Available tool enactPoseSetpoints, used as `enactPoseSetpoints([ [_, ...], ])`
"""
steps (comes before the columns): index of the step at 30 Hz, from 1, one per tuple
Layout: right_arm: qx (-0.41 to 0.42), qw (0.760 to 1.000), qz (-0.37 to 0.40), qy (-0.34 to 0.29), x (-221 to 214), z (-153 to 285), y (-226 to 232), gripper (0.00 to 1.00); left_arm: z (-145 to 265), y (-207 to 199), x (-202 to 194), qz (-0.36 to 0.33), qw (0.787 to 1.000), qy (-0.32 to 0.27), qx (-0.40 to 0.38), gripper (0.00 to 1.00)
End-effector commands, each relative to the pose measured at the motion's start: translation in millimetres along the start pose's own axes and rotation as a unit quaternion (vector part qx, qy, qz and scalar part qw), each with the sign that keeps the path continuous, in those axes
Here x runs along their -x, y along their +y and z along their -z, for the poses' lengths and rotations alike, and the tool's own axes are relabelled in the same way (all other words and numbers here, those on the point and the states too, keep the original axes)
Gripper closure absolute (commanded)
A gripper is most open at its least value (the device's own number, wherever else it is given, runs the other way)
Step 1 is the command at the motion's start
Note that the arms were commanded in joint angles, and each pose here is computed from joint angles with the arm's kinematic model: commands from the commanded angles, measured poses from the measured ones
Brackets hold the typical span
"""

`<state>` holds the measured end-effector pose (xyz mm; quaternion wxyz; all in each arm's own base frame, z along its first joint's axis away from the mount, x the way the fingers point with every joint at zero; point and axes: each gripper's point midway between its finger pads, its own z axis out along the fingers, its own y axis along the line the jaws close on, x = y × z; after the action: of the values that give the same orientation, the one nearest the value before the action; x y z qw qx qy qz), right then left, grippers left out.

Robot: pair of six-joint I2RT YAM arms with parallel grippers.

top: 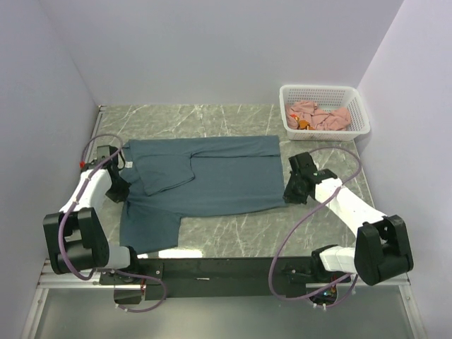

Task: Fold and stack the t-shirts
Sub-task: Fold the tshirt

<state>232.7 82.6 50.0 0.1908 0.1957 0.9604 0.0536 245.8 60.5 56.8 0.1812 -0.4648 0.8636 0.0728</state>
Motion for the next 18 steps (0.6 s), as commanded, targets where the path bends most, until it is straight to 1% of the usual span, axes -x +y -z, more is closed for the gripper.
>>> enactPoseSetpoints([
  [1,-0.009,1.0,0.012,-0.019,25.3,8.9,4.2,1.0,11.7,-11.9,18.2,0.005,1.0,-0.011,-0.011,0.99],
  [2,-0.007,1.0,0.01,-0.023,33.8,9.3,8.5,1.0,15.2,-17.5,24.5,0.008,1.0,-0.016,-0.018,0.99],
  [8,-0.003,0.999,0.012,-0.03,60.4,3.7,25.8,1.0,11.6,-37.6,36.0,0.0,1.0,-0.004,-0.029,0.99],
  [10,-0.008,0.999,0.015,-0.036,69.1,2.3,26.9,1.0,7.7,-42.3,38.5,-0.005,1.0,0.002,-0.027,0.99],
  [14,-0.017,0.999,0.018,-0.041,87.5,-3.1,29.9,1.0,10.5,-55.1,55.5,-0.008,0.999,-0.01,-0.032,0.99],
  [18,-0.012,0.999,0.018,-0.048,102.6,-7.1,37.7,1.0,4.1,-67.6,59.1,-0.019,0.999,-0.001,-0.043,0.99],
])
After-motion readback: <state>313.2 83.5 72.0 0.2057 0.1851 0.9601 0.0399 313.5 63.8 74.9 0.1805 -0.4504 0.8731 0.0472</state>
